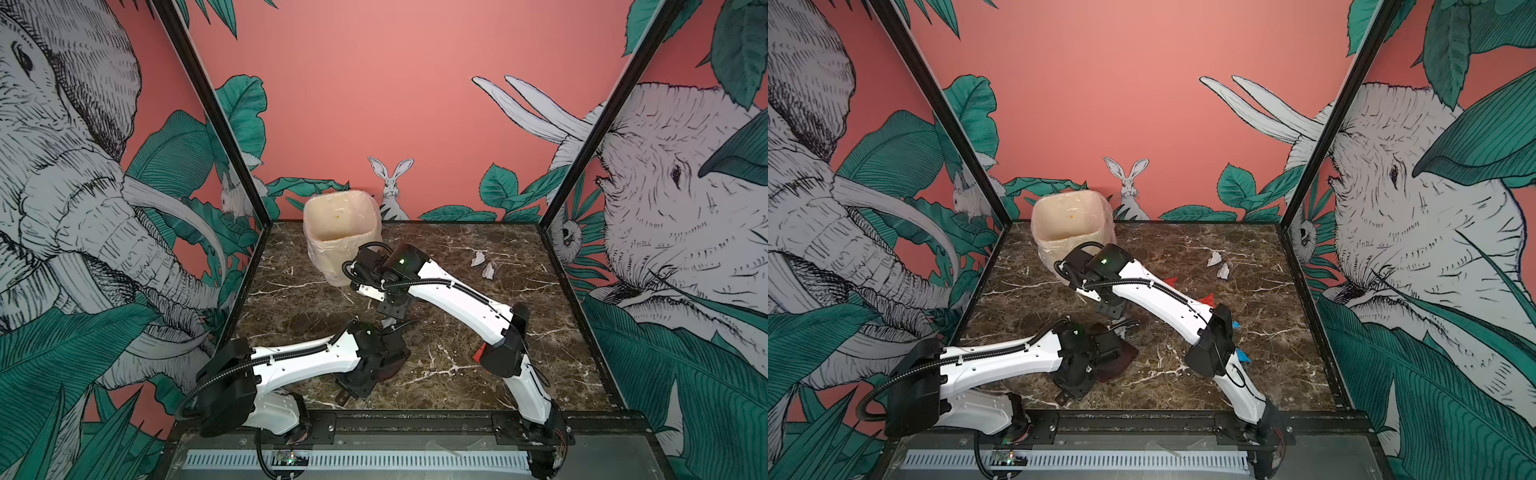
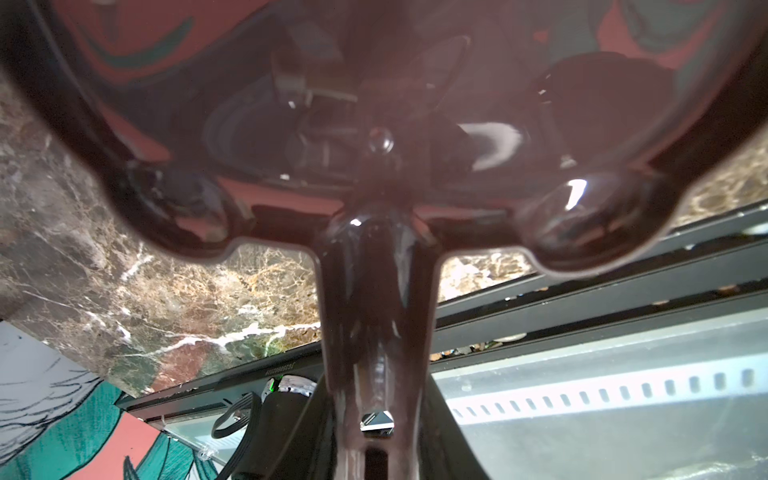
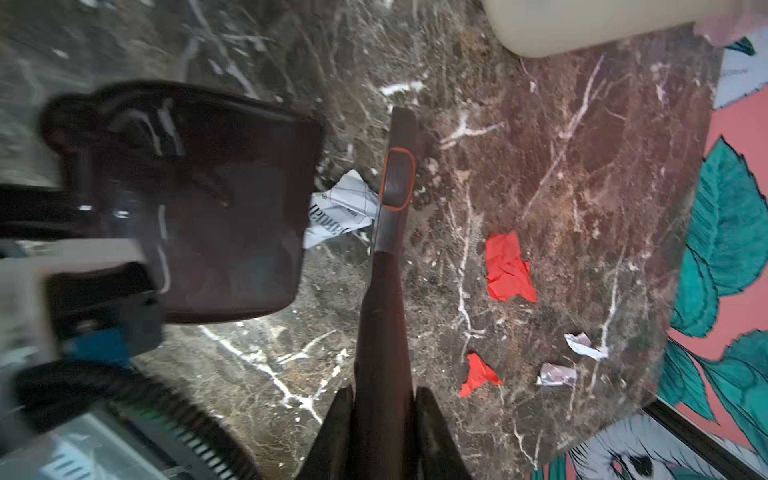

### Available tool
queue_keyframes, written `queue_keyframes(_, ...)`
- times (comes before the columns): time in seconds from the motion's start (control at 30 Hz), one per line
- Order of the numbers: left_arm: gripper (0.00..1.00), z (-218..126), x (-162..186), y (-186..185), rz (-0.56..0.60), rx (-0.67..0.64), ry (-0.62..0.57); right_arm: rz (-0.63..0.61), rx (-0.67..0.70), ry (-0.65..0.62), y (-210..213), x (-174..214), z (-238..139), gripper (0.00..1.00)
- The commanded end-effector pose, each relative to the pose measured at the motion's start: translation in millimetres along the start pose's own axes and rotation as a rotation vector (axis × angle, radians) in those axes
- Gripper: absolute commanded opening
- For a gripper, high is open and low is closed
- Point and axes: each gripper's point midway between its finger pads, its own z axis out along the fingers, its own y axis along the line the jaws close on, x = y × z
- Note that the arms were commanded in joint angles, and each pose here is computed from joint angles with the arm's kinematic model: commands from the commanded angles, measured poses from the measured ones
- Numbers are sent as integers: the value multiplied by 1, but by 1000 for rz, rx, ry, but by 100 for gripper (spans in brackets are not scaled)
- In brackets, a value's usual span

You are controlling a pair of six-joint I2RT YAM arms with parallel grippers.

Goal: Sweep away the paper scraps from the table

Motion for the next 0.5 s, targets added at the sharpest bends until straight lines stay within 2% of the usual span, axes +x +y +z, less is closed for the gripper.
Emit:
queue_keyframes(0.0, 0, -5, -1, 4, 3, -17, -7, 28, -194, -71, 38, 7, -40, 0)
queue_keyframes(0.13, 0, -3, -1, 6, 2, -25, -9, 48, -238, -104, 44, 14, -61, 0)
queue_keyframes(0.2, 0, -3, -1, 6, 1, -26, -8, 61, -205, -108, 37, 18, -66, 0)
queue_keyframes(0.47, 0, -12, -3, 6, -6, -19, -35, 225, 113, -70, -46, 35, -62, 0)
